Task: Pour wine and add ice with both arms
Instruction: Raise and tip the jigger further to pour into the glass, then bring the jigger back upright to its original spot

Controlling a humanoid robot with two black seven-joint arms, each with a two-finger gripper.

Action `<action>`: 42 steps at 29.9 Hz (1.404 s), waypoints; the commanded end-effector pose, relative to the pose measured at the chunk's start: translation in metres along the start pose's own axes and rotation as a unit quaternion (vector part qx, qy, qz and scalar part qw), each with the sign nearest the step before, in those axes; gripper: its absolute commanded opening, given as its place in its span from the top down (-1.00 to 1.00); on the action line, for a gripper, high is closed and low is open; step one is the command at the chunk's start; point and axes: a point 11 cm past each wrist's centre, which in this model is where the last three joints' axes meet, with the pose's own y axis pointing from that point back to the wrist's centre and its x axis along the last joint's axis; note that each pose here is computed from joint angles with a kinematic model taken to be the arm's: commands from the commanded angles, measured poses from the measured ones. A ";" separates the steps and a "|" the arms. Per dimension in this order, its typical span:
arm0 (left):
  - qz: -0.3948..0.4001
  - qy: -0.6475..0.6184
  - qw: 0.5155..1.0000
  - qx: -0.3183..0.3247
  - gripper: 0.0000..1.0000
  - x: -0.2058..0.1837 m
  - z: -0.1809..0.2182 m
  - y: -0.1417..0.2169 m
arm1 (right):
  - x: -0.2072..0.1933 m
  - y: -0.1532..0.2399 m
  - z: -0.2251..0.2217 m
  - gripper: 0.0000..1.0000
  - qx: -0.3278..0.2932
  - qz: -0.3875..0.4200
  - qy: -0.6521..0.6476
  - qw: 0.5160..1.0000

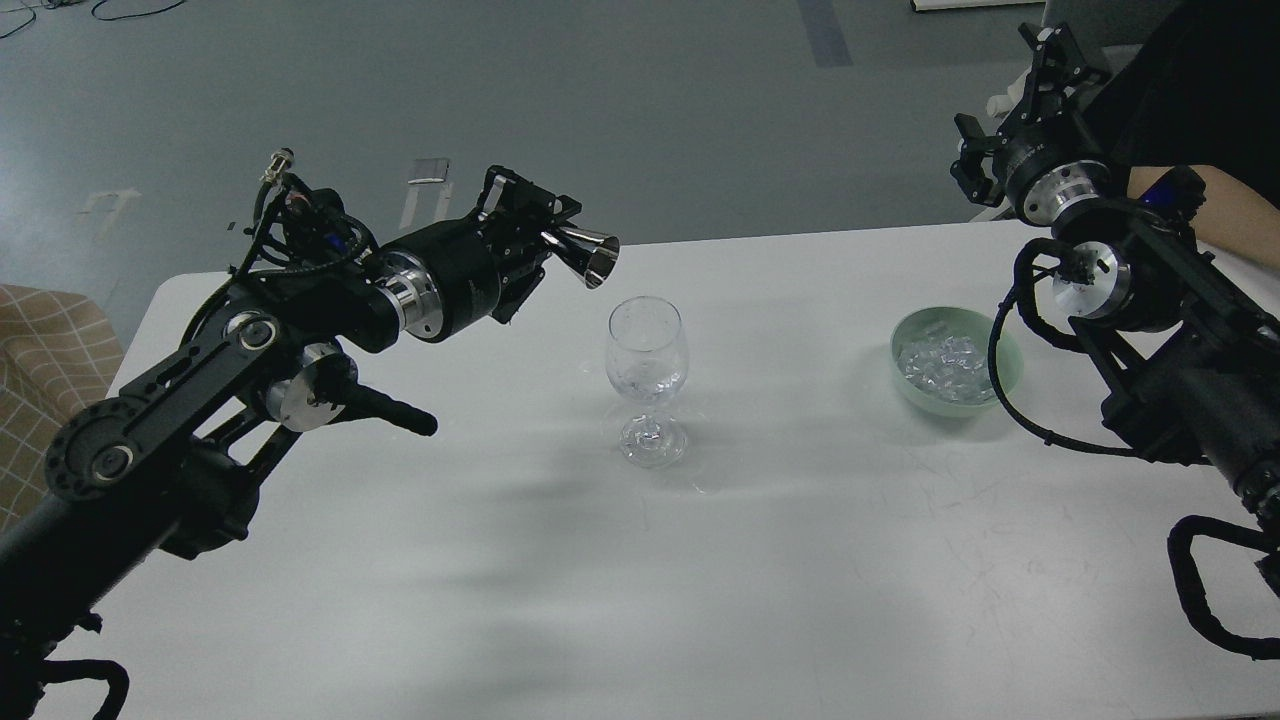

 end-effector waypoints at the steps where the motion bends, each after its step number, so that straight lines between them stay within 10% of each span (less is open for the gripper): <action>1: -0.008 -0.006 1.000 0.007 0.80 -0.006 0.002 0.003 | 0.000 0.000 0.000 -1.00 0.000 0.000 0.000 1.000; 29: 0.021 -0.136 0.990 -0.020 0.74 -0.012 0.027 0.007 | -0.003 -0.001 -0.001 -1.00 0.001 -0.001 0.000 1.000; 42: 0.040 0.276 0.956 -0.087 0.64 0.076 0.057 0.028 | -0.004 -0.002 0.000 -1.00 -0.005 0.003 0.000 1.000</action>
